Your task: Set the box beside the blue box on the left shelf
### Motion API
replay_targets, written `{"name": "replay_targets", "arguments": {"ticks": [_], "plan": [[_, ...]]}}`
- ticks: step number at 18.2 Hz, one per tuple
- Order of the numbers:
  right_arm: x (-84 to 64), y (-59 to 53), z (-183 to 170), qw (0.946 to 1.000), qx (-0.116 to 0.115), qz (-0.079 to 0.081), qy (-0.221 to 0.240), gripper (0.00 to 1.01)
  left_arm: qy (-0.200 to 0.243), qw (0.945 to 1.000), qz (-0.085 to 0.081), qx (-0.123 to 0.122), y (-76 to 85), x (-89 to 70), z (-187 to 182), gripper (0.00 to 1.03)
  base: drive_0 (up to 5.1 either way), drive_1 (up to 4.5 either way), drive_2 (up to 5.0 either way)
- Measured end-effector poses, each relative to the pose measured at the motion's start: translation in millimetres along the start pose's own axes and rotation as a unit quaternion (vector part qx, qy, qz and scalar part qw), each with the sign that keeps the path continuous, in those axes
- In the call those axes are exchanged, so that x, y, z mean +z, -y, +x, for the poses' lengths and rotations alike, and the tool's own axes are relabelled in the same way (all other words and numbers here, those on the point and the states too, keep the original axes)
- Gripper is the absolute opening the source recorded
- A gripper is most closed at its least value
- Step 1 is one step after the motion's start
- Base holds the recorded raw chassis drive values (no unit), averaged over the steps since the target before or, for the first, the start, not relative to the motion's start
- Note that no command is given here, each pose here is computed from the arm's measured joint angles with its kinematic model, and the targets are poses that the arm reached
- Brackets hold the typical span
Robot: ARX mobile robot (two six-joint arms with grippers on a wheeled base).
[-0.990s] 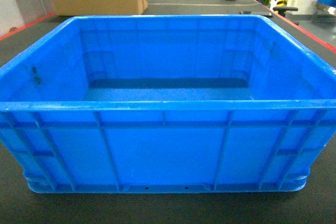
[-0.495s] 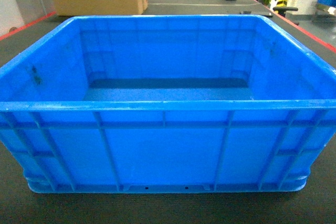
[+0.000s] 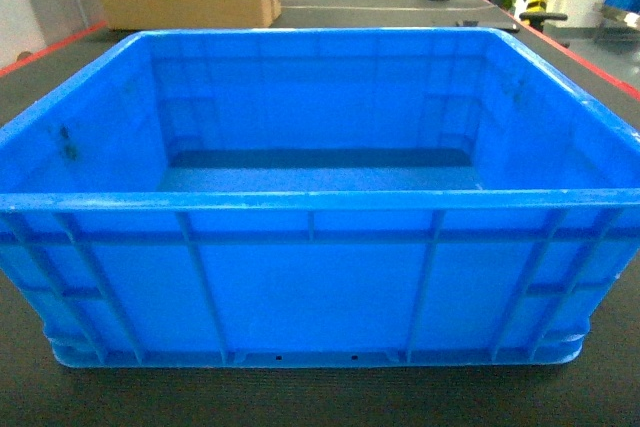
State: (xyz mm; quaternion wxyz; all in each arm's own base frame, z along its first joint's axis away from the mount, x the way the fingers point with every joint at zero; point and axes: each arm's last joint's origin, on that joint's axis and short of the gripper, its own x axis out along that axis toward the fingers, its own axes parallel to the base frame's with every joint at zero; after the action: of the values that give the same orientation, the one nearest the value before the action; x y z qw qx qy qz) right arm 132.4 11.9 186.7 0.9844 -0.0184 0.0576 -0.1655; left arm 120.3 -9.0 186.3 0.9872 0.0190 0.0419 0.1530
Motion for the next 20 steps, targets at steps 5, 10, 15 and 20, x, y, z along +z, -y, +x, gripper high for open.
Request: {"name": "replay_targets", "arguments": {"ticks": [5,10,15,20], "plan": [[42.7,-36.2,71,0.9864,0.1,0.001,-0.13,0.98,-0.085,0.9945,-0.033,-0.051,34.0,40.6,64,0.98,0.0,0.0,0.0],[83.6,-67.4,116,0.9725,0.168,0.036,-0.158,0.98,-0.129,0.9872,-0.046,-0.083,59.9,66.9,113,0.98,0.0,0.0,0.0],[65.8,-95.2,153,0.9439,0.184,0.044,-0.27,0.98,-0.228,0.9688,-0.042,-0.089,81.9,57.4,154,0.98,0.0,0.0,0.0],[61.7,-98.3,157,0.931,0.188,0.049,-0.309,0.98,-0.288,0.9516,-0.03,-0.103,90.5,50.8,158,0.98,0.0,0.0,0.0]]}}
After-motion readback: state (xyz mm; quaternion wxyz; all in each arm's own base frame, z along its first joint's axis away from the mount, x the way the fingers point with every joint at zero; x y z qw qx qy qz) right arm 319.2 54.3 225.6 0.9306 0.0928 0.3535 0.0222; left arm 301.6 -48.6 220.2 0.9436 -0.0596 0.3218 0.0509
